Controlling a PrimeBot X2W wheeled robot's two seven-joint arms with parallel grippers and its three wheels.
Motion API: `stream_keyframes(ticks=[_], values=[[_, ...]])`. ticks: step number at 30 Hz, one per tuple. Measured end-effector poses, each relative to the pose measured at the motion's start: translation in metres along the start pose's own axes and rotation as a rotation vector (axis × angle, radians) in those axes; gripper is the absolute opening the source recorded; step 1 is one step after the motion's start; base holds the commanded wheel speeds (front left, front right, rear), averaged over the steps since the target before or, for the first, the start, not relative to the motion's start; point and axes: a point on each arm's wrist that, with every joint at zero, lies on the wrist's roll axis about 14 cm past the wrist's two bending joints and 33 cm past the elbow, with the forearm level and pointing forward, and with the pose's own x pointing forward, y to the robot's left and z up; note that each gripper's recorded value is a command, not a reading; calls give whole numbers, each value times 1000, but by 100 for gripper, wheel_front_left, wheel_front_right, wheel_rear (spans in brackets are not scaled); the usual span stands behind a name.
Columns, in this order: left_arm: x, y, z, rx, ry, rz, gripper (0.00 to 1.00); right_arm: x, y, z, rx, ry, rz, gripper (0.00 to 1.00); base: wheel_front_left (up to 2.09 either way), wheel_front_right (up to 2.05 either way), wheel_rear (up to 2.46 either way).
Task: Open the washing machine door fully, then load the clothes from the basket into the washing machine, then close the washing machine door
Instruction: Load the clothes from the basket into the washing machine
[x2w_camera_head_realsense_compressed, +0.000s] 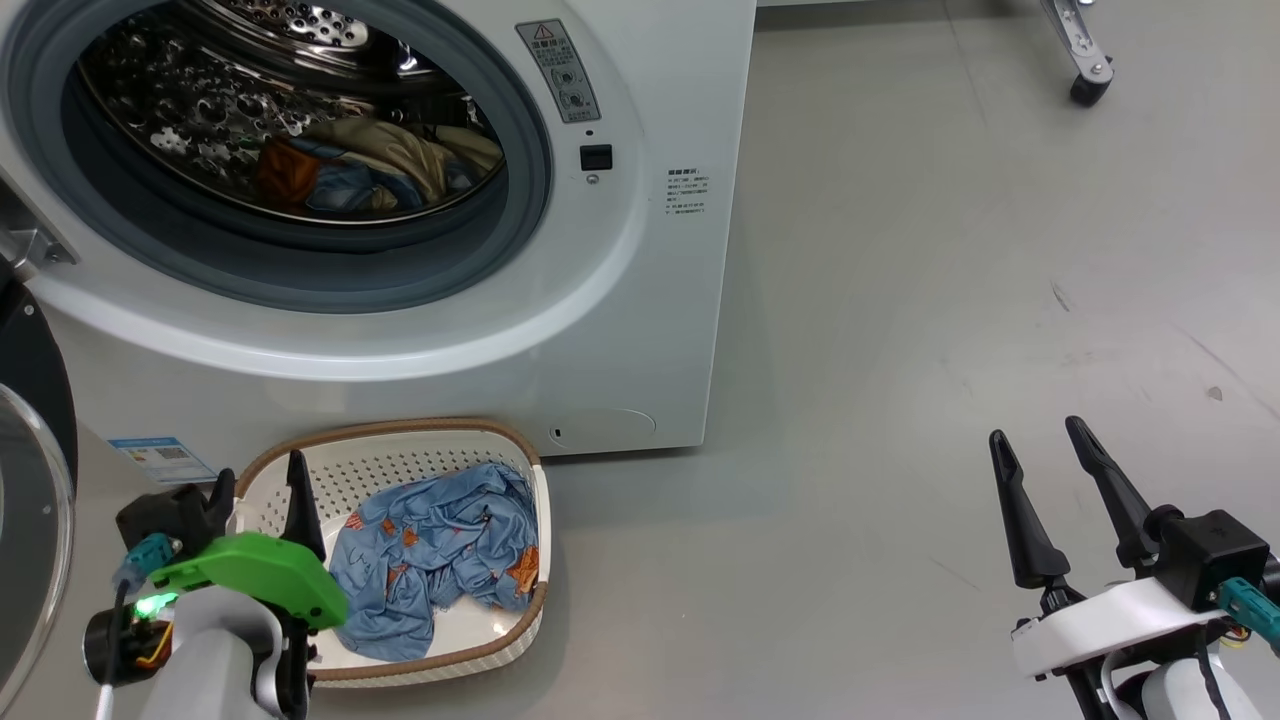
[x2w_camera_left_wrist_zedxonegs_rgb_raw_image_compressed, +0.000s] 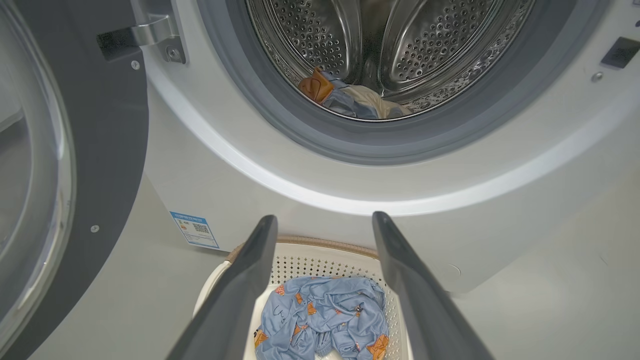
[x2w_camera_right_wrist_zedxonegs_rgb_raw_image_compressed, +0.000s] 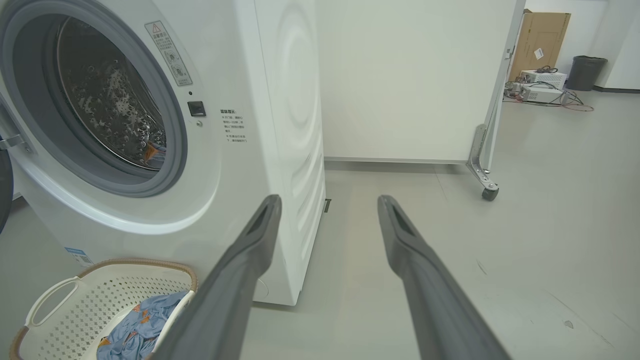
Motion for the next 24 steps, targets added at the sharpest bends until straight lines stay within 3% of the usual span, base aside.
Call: stream_keyframes(ticks=[24], values=[[-55,-11,13,14,-117,-60,100,-16,-9,16,-7,-46,-32,100,0,0,0]])
